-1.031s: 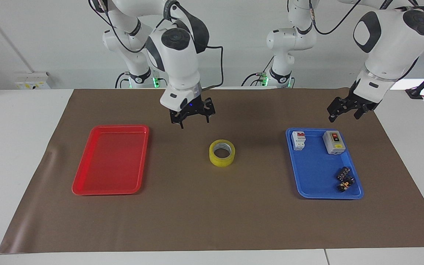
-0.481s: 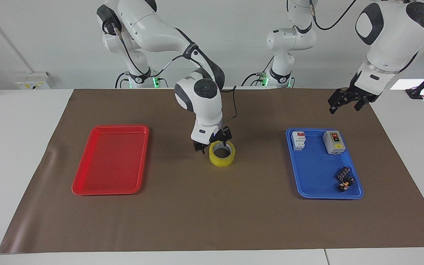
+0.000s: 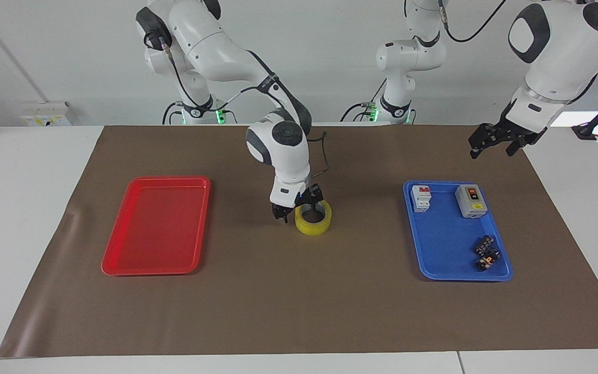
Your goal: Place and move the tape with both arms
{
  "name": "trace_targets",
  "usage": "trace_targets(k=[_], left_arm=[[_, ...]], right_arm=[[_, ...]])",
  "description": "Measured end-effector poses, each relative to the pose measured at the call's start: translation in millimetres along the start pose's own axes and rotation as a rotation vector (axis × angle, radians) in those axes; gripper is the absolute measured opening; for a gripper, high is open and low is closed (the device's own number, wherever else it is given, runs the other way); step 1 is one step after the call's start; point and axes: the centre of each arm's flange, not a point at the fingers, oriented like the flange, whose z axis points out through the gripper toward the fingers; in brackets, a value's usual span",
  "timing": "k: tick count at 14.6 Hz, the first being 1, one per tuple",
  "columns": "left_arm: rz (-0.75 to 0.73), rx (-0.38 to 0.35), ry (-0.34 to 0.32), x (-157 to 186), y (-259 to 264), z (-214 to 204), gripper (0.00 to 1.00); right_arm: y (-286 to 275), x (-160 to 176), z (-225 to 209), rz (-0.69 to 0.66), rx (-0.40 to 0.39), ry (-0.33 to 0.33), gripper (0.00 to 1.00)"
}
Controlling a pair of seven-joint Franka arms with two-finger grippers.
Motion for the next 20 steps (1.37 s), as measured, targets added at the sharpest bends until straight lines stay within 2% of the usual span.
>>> trace_targets(k=[4, 8, 10, 11, 13, 15, 17, 20], left_arm=[[0.000, 0.000, 0.001, -5, 0, -4, 1.00], [0.000, 0.001, 0.002, -11, 0, -6, 1.00], [0.000, 0.001, 0.002, -11, 0, -6, 1.00], [0.000, 0.001, 0.002, -11, 0, -6, 1.00], [0.000, 0.000, 0.002, -11, 0, -6, 1.00], [0.000, 0.000, 0.002, -11, 0, -6, 1.00], [0.000, 0.000, 0.003, -11, 0, -6, 1.00], [0.000, 0.000, 0.004, -12, 0, -7, 1.00]], right_arm=[[0, -7, 11, -0.032, -0.019, 0.005, 0.96], [0, -7, 10, -0.035, -0.020, 0.011, 0.48], [1, -7, 10, -0.034, -0.022, 0.007, 0.28], [1, -8, 10, -0.035, -0.024, 0.004, 0.22], [2, -8, 9, -0.034, -0.029, -0.008, 0.22], [8, -2, -2, -0.022, -0.053, -0.054, 0.22], [20, 16, -40, 0.008, -0.087, -0.105, 0.22], [54, 36, -102, 0.076, -0.115, -0.120, 0.22]])
